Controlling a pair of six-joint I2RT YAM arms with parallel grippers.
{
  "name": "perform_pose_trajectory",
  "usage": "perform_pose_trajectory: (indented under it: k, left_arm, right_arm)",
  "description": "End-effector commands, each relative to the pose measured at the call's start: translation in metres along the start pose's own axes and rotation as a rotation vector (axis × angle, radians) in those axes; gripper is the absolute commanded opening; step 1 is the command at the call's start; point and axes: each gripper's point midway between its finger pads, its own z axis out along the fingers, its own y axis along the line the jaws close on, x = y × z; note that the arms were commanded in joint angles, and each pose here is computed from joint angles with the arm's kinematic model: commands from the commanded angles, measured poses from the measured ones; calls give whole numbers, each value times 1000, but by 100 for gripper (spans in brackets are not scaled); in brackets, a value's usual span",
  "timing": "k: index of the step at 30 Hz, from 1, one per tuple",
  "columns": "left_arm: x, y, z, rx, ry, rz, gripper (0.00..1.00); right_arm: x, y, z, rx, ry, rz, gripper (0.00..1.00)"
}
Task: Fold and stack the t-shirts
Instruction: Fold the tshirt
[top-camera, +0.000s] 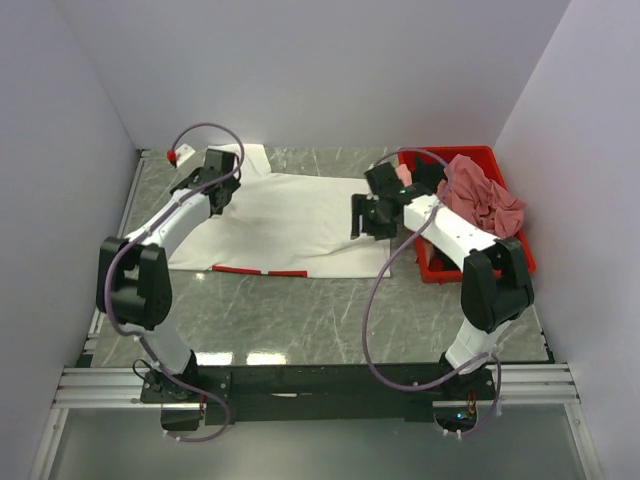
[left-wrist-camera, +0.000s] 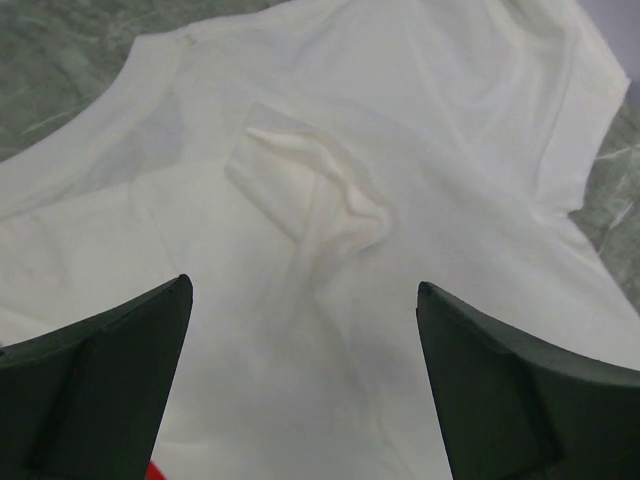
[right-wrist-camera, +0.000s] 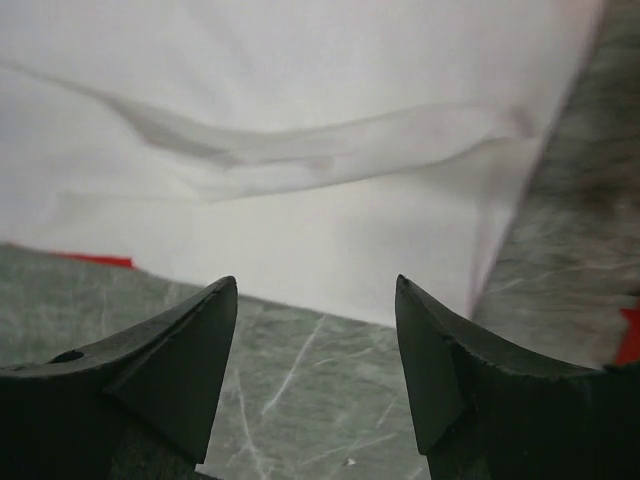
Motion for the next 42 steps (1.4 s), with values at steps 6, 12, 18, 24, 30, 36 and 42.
perform_pose_trajectory:
  k: [6,12,18,24,30,36,42]
  left_arm:
    - [31,52,11,11,126,-107,99]
    - [38,67,24,-21,176,-114,99]
    - [32,72,28,-3,177,-144,99]
    - [33,75,30,-9,184,-136,99]
    - [38,79,29,-4,187,-131,99]
    - [49,93,33,-37,201,-137,99]
    - [50,101,33,-48,202,-139,99]
  right_arm:
    - [21,95,25,-247,33,-101,71]
    - [2,112,59,-208,54,-90,71]
    - [-17,114,89,-163,42,-68,71]
    - [-74,118,95,-153,-64,-91,71]
    - [-71,128,63,-319,-109,-493,70]
    - [-32,124,63,-402,34,-668,68]
    - [-33,127,82,-405,66,-709,68]
